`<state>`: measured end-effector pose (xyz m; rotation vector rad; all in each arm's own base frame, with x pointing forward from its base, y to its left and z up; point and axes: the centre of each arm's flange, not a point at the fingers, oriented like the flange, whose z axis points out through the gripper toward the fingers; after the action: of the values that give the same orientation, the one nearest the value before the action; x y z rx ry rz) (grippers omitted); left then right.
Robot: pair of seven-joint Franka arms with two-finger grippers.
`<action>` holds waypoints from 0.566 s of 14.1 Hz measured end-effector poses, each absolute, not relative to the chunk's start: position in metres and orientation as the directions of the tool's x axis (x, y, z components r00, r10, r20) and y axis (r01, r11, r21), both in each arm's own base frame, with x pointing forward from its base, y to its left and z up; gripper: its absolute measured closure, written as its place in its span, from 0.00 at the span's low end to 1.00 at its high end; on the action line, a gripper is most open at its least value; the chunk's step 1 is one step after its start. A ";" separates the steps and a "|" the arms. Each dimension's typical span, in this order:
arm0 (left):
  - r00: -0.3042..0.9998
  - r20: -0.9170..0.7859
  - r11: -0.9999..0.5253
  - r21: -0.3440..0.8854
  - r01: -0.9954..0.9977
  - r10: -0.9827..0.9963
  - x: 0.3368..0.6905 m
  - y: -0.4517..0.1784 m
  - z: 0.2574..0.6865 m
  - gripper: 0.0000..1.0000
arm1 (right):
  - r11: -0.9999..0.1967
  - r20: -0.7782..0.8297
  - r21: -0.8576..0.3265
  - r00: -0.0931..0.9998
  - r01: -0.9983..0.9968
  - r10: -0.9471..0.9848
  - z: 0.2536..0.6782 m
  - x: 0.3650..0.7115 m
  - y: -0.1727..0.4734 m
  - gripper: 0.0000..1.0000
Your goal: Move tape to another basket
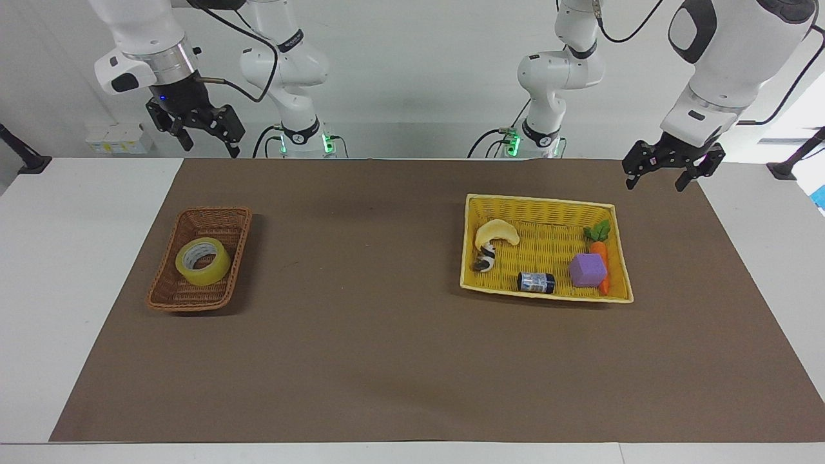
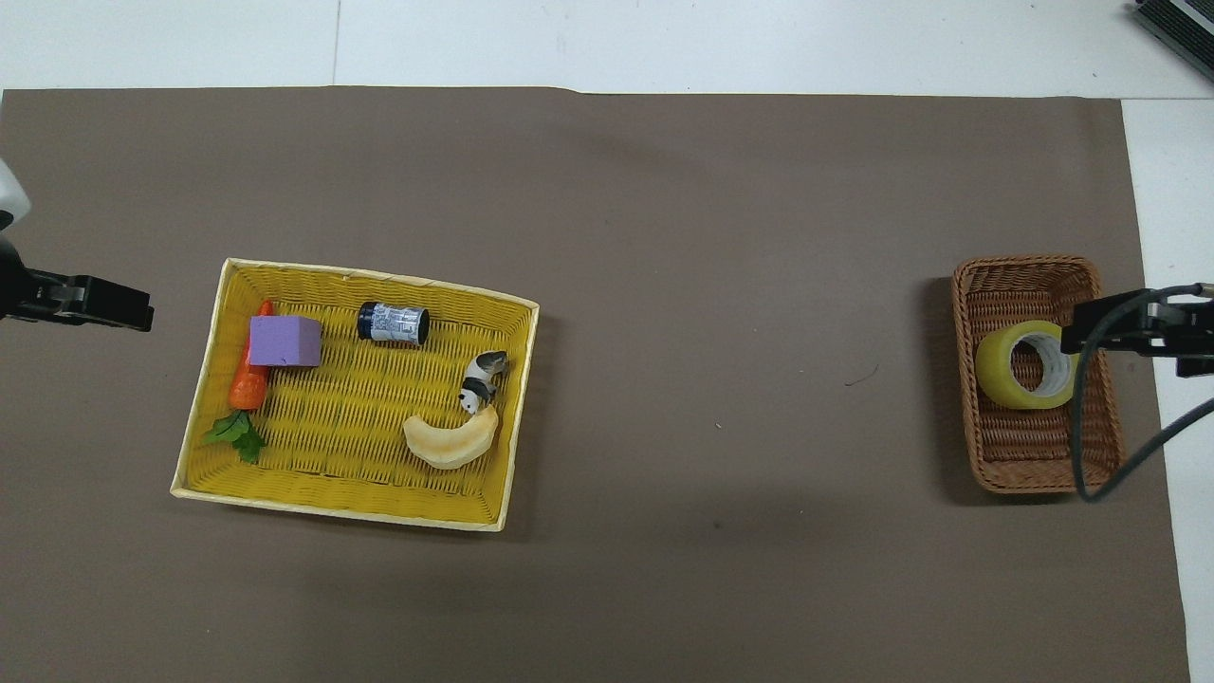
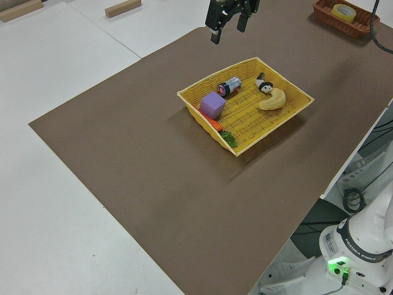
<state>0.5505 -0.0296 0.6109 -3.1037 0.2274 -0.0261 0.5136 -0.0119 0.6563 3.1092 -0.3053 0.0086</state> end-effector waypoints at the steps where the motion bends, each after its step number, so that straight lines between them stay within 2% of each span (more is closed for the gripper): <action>1: 0.989 0.015 -0.989 -0.031 -0.148 -0.148 0.550 -0.031 0.611 0.00 | -0.985 0.012 0.035 0.985 -0.170 -0.169 0.658 0.513 -0.016 0.00; 8: 0.989 0.015 -0.989 -0.031 -0.147 -0.147 0.551 -0.030 0.611 0.00 | -0.987 0.001 0.036 0.987 -0.158 -0.158 0.657 0.512 -0.018 0.00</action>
<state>0.5505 -0.0304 0.6110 -3.1035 0.2298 -0.0262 0.5119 -0.0175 0.6565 3.0963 -0.2460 -0.0026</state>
